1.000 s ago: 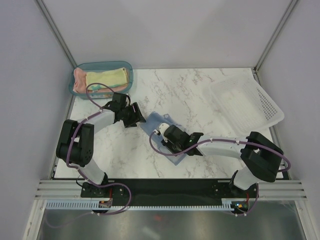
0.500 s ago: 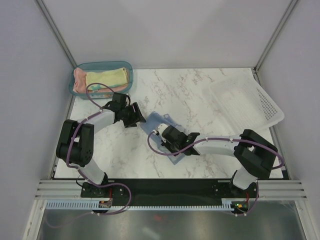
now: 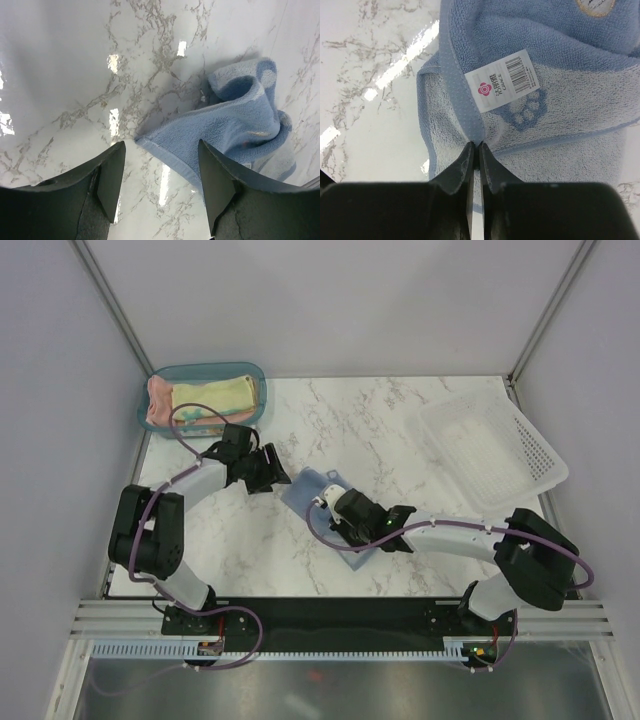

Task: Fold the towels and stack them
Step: Flatten out the crumpled towel

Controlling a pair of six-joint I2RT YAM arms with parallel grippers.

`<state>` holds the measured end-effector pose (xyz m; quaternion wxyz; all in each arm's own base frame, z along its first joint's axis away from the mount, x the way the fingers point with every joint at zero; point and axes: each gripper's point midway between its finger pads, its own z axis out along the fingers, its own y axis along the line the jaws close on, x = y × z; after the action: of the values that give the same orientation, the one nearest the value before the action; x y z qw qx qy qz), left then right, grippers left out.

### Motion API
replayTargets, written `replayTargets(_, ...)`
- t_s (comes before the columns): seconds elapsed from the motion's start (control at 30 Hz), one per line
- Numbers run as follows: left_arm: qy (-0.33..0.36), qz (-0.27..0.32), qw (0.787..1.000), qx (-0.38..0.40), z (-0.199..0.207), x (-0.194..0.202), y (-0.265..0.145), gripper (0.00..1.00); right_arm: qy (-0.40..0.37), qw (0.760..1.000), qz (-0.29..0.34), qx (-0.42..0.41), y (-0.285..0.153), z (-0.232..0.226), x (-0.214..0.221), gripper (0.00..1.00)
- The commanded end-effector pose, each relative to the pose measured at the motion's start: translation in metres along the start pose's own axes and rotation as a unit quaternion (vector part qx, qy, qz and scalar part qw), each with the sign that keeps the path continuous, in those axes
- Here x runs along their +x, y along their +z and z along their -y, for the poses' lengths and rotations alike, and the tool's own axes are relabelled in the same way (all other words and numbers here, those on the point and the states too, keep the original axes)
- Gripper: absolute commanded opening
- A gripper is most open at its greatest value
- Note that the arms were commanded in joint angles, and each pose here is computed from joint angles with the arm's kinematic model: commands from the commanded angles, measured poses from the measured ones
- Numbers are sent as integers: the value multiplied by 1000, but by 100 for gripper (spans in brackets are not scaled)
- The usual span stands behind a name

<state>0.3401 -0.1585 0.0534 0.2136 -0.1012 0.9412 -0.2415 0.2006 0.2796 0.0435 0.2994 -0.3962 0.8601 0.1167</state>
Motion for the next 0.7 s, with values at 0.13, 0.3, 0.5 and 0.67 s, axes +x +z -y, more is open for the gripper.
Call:
replayTargets(0.13,30,17,999,19,10,-2,-18,67,37,999,11,-16,0,-2,-2,11)
replayTargets(0.3,30,19,999,21,12,-3,-20,67,56,998,9,-29,7,-7,2,22)
replayTargets(0.5,32,20,999,21,12,-3,-20,67,66,997,13,-38,9,-9,-1,0)
replayTargets(0.67,36,16,999,19,10,-1,-18,67,75,997,22,-27,7,-4,-7,0)
